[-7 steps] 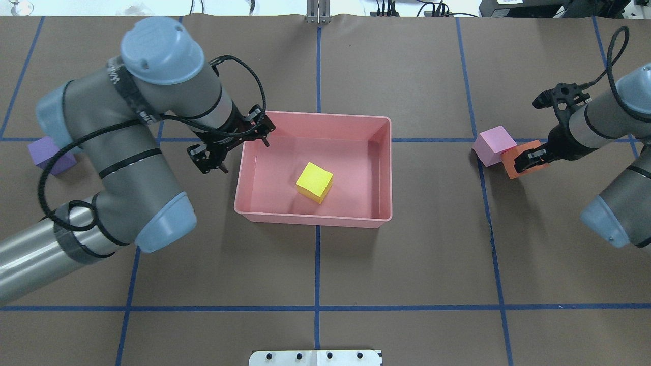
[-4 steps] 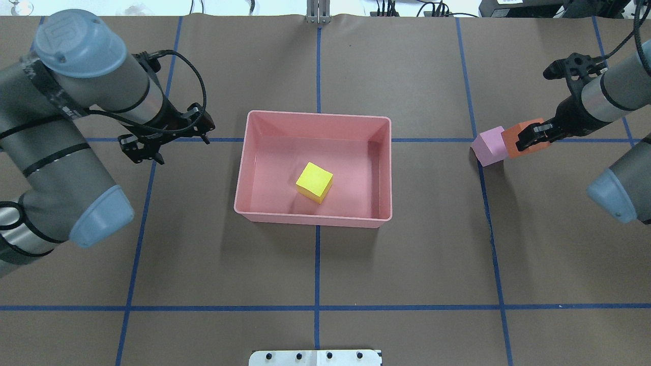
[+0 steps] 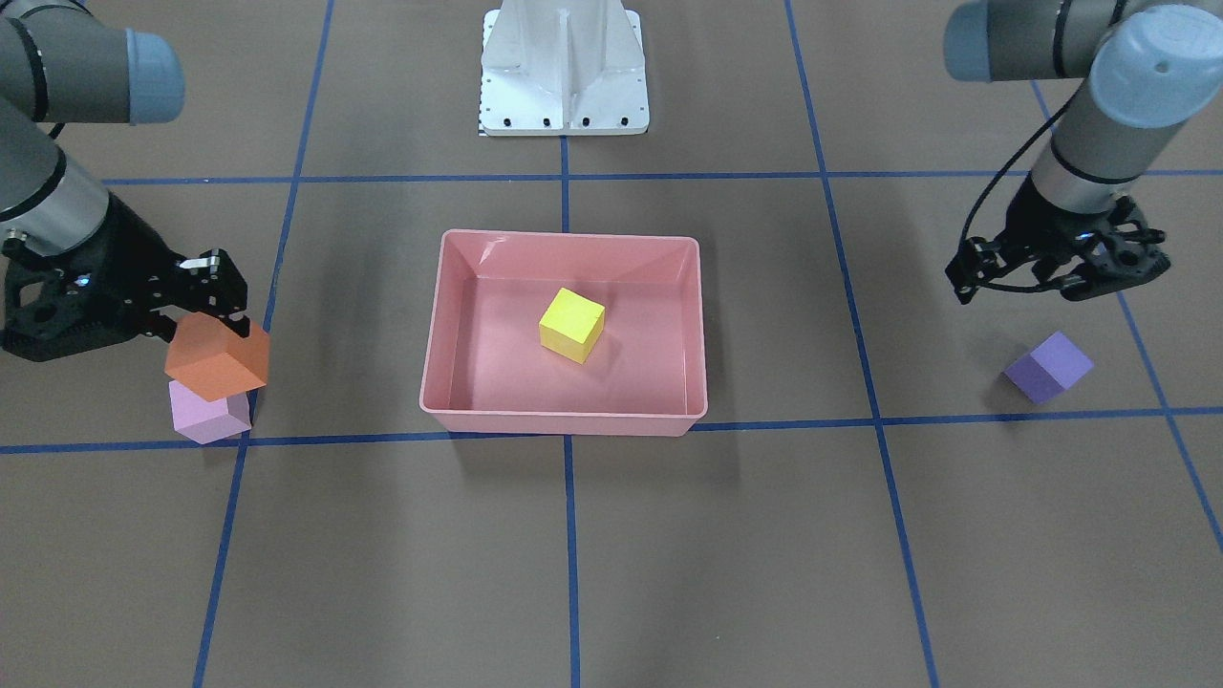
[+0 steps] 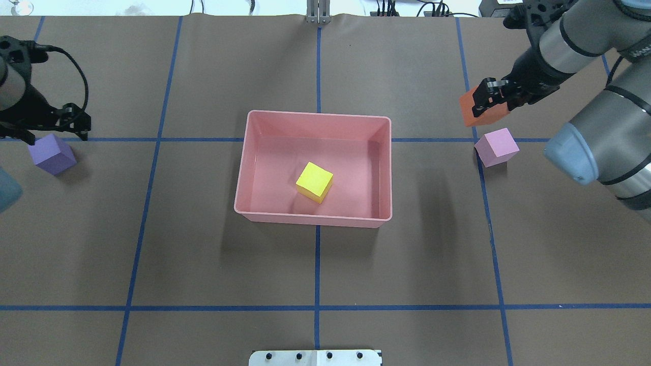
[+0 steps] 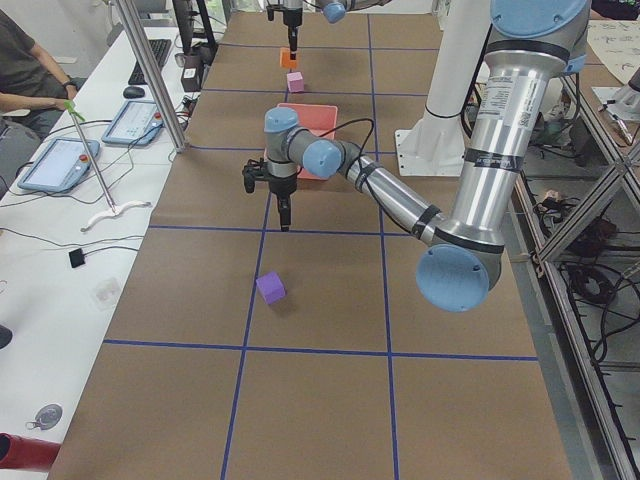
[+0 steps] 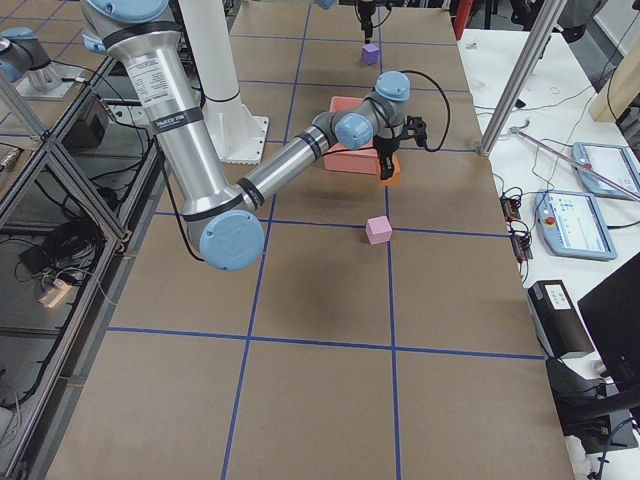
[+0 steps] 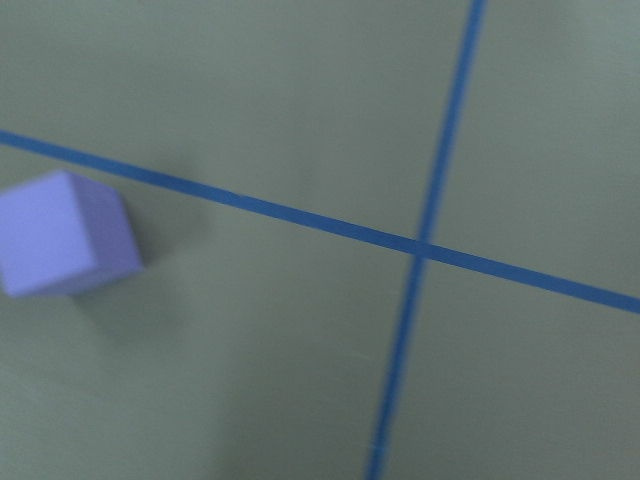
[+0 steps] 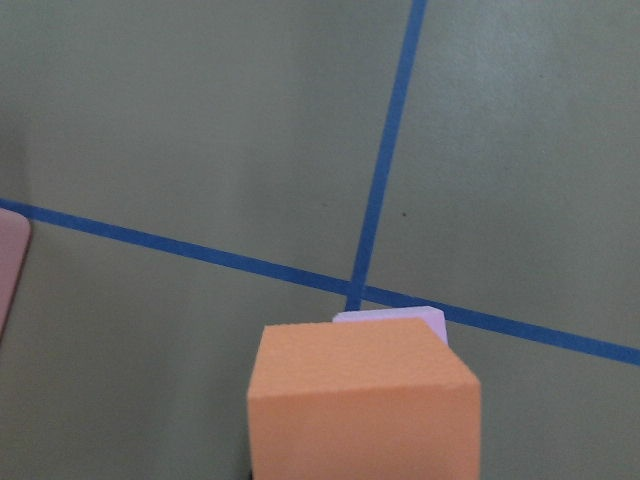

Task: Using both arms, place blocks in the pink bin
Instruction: 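Lift the orange cube with the right gripper while the left arm withdraws, then release the orange cube into the bin while the left gripper grasps the purple cube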

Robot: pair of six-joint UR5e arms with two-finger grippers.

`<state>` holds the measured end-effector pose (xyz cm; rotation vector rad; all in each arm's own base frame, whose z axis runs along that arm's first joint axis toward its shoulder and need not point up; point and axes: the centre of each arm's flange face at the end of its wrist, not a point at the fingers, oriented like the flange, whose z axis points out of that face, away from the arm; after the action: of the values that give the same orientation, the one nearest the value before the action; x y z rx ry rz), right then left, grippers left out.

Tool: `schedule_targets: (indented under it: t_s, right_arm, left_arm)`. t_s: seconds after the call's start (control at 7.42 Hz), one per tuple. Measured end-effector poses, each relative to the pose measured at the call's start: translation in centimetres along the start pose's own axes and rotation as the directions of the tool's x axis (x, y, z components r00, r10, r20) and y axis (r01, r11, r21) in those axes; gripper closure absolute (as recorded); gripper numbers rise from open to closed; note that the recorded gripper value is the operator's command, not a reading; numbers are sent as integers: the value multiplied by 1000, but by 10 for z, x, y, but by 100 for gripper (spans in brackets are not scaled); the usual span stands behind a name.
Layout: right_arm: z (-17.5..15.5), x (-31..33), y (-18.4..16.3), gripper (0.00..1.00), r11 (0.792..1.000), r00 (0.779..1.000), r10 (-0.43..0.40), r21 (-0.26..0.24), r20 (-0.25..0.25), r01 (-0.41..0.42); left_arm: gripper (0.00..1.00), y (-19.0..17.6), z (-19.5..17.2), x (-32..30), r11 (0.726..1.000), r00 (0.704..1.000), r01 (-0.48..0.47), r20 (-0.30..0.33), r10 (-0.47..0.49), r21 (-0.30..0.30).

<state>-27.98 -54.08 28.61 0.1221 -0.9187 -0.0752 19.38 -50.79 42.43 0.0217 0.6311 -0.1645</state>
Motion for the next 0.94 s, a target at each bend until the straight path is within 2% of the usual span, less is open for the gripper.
schedule_targets:
  t_s: [0.4, 0.67, 0.81, 0.94]
  right_arm:
    - [40, -167, 34, 100, 990, 991, 132, 39, 13, -133]
    - [67, -218, 62, 100, 987, 988, 156, 45, 7, -156]
    - [79, -228, 71, 75, 987, 988, 156, 47, -5, -155]
    - [88, -232, 75, 57, 987, 988, 156, 45, -16, -155]
  left_arm:
    - [0, -36, 39, -100, 998, 997, -59, 52, 59, 2]
    - [0, -47, 62, -128, 1000, 998, 3, 62, -3, 2]
    - [0, -47, 67, -132, 998, 996, 64, 64, -64, 2]
    - [0, -50, 71, -130, 990, 988, 143, 60, -143, 9]
